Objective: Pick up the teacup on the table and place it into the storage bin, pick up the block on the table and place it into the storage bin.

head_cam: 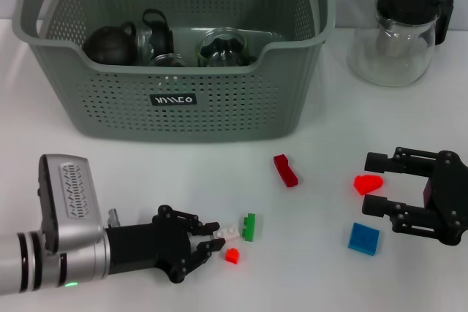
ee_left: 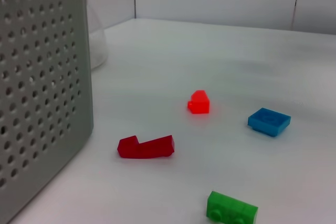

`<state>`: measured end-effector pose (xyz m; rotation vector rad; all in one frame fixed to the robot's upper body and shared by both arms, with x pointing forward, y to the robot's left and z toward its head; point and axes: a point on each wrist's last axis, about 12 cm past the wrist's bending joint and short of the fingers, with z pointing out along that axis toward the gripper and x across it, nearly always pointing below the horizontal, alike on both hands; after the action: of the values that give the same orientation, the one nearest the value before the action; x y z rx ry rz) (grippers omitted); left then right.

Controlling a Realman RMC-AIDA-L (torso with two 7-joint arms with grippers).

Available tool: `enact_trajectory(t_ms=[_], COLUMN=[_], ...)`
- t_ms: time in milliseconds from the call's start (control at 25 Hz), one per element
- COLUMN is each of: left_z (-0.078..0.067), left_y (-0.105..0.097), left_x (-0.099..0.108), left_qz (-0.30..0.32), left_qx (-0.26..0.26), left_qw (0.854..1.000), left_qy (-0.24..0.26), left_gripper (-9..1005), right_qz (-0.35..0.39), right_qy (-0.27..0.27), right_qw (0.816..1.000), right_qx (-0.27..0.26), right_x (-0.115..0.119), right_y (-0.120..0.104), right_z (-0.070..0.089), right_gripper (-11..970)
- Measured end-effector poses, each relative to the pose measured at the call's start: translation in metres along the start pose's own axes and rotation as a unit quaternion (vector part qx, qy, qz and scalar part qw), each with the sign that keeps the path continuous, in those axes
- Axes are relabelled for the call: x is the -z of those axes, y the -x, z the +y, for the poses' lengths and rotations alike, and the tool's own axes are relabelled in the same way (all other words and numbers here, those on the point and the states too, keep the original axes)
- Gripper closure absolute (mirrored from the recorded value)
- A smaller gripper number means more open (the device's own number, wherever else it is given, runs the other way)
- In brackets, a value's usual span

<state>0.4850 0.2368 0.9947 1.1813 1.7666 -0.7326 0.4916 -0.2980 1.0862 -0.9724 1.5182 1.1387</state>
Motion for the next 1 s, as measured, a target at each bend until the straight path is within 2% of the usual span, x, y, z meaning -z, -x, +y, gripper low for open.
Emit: enact_trajectory(t_ms=[200,400,520,640,800,840,880,960,1000], left_z=[0.001,0.002,0.007,0.015,0.037,0.044,0.044,0.077,0.082], left_y=[0.002,0.007,0.013,0.026,0.051,0.058,0.058,0.09,0.095], left_x=[0.001,0.008,0.021,0.049,0.09,0.098,0.098,0.116,0.117], left_qz=[-0.004,-0.026,-0.057,-0.121,-0.209,-0.222,-0.222,-0.239,-0.239], left_qx=[0.01,0.017,0.031,0.05,0.085,0.095,0.095,0.14,0.147], left_qw=[1.0,0.999,0.998,0.991,0.974,0.97,0.97,0.96,0.958], left_qy=[-0.005,-0.008,-0.004,0.001,0.022,0.029,0.029,0.051,0.053], left_gripper=[807,795,787,779,770,767,764,759,757], right_qz=[0.0,0.0,0.0,0.0,0.0,0.0,0.0,0.0,0.0], right_qy=[0.0,0.0,0.0,0.0,0.0,0.0,0.0,0.0,0.001], right_qw=[1.0,1.0,1.0,1.0,1.0,1.0,1.0,1.0,1.0], right_qx=[0.0,-0.001,-0.002,-0.003,-0.003,-0.003,-0.003,-0.004,-0.004], right_x=[0.0,0.0,0.0,0.0,0.001,0.001,0.001,0.0,0.0], right_y=[0.0,0.0,0.0,0.0,0.0,0.0,0.0,0.0,0.0], right_z=[0.0,0.0,0.0,0.0,0.0,0.0,0.0,0.0,0.0], right_gripper=[284,284,285,285,284,284,284,284,285])
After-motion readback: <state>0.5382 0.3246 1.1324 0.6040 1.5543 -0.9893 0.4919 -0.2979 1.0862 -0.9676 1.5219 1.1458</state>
